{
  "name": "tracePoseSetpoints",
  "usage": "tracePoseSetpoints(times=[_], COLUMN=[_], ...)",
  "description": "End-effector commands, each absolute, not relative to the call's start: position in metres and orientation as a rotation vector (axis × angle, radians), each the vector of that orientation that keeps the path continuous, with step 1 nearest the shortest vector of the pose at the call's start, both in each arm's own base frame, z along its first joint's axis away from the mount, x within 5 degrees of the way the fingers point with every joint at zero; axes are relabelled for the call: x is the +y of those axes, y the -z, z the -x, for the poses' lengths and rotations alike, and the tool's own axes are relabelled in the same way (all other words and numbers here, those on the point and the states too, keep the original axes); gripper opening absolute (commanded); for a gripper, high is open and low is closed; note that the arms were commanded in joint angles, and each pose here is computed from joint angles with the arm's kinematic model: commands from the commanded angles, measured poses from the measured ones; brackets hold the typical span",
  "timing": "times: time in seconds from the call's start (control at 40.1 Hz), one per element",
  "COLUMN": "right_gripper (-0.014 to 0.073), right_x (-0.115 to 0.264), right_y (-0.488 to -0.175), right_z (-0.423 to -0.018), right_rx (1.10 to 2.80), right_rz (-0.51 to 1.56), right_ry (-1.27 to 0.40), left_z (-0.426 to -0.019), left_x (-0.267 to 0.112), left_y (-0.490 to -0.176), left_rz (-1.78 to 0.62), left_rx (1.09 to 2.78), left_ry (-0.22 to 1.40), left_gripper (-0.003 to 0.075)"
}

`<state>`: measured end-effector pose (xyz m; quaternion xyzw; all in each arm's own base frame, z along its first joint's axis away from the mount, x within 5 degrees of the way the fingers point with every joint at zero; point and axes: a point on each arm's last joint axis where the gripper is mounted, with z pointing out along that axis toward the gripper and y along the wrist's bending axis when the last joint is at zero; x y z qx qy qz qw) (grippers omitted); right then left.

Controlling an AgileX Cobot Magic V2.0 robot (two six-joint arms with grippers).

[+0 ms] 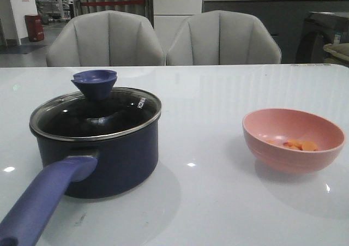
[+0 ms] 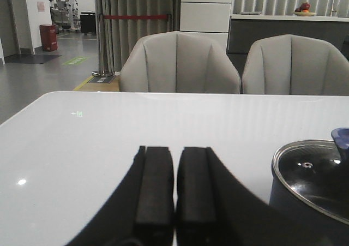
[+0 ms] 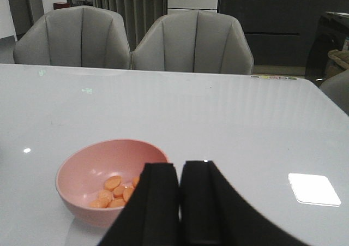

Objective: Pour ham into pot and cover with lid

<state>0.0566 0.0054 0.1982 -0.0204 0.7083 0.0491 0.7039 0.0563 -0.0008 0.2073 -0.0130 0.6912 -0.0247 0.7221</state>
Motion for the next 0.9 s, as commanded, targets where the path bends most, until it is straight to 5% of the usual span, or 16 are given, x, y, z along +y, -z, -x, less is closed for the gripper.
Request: tracePoseSetpoints(times=[0.0, 0.872], right_gripper=[0.0161, 0.0161], right_x=[0.0055, 0.0055], right_y=[-0.2034, -0.2034], right_z=[-0.0552, -0.0552], right_rx=[1.481, 1.481], right_rz=[0.055, 0.055], right_ry=[-0.101, -0.101], left_z=[-0.0555, -0.0548], left_x=[-0.001, -0.0013], left_y=[-0.2051, -0.2098], left_rz=[0.033, 0.028], left_rx=[1.459, 1.408], left_ry=[0.065, 0.067], left_gripper=[0.0113, 0.0113])
